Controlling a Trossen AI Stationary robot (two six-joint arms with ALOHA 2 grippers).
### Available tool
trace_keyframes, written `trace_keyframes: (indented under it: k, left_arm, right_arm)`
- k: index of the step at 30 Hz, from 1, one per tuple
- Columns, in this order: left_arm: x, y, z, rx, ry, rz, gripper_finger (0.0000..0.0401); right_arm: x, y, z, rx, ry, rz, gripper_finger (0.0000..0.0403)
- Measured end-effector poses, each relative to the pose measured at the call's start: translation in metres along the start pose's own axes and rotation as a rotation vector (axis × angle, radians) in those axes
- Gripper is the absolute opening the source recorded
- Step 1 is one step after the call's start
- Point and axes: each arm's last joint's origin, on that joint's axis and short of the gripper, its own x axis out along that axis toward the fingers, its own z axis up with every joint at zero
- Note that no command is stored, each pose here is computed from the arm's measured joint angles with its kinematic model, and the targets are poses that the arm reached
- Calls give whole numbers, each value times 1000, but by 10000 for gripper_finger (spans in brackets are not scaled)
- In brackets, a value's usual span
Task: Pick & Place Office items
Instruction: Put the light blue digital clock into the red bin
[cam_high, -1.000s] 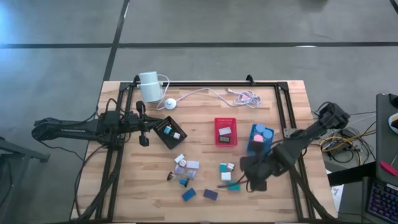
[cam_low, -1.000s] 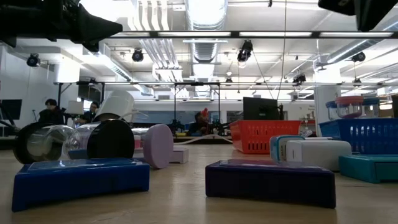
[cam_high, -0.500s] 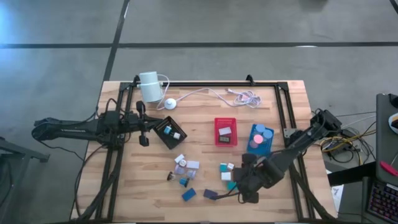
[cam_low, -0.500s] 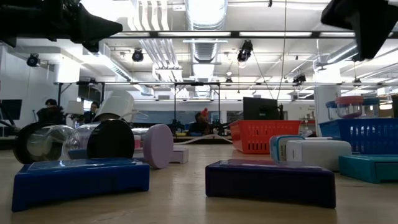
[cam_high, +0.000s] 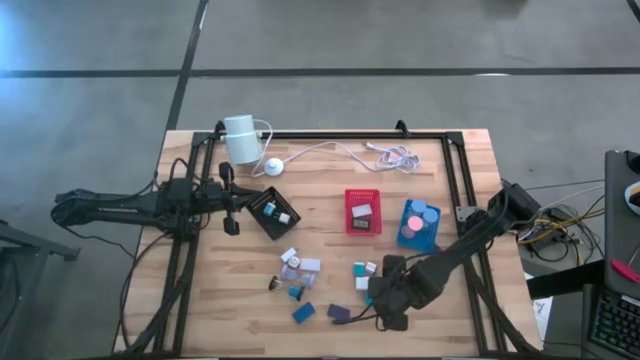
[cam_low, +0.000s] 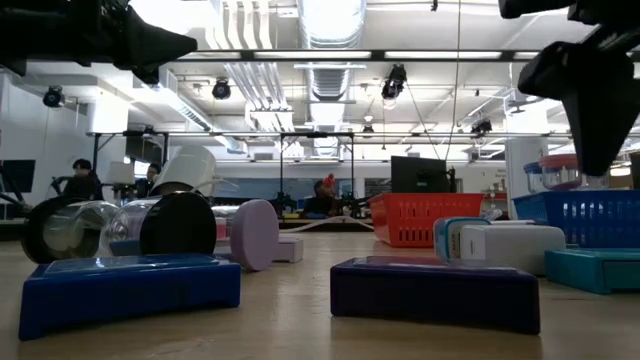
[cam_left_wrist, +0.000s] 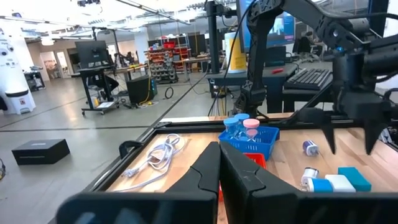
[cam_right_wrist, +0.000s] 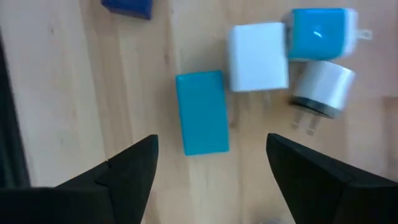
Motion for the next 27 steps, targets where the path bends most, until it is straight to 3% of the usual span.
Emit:
trace_keyframes:
  k: [9, 27]
  left_arm:
    - [0, 0, -1, 1, 5, -1, 12]
    - [0, 0, -1, 1, 4, -1, 12]
  right_arm:
    - [31, 3, -4, -33, 99, -39, 284]
    - [51, -3, -7, -60, 45, 31, 262]
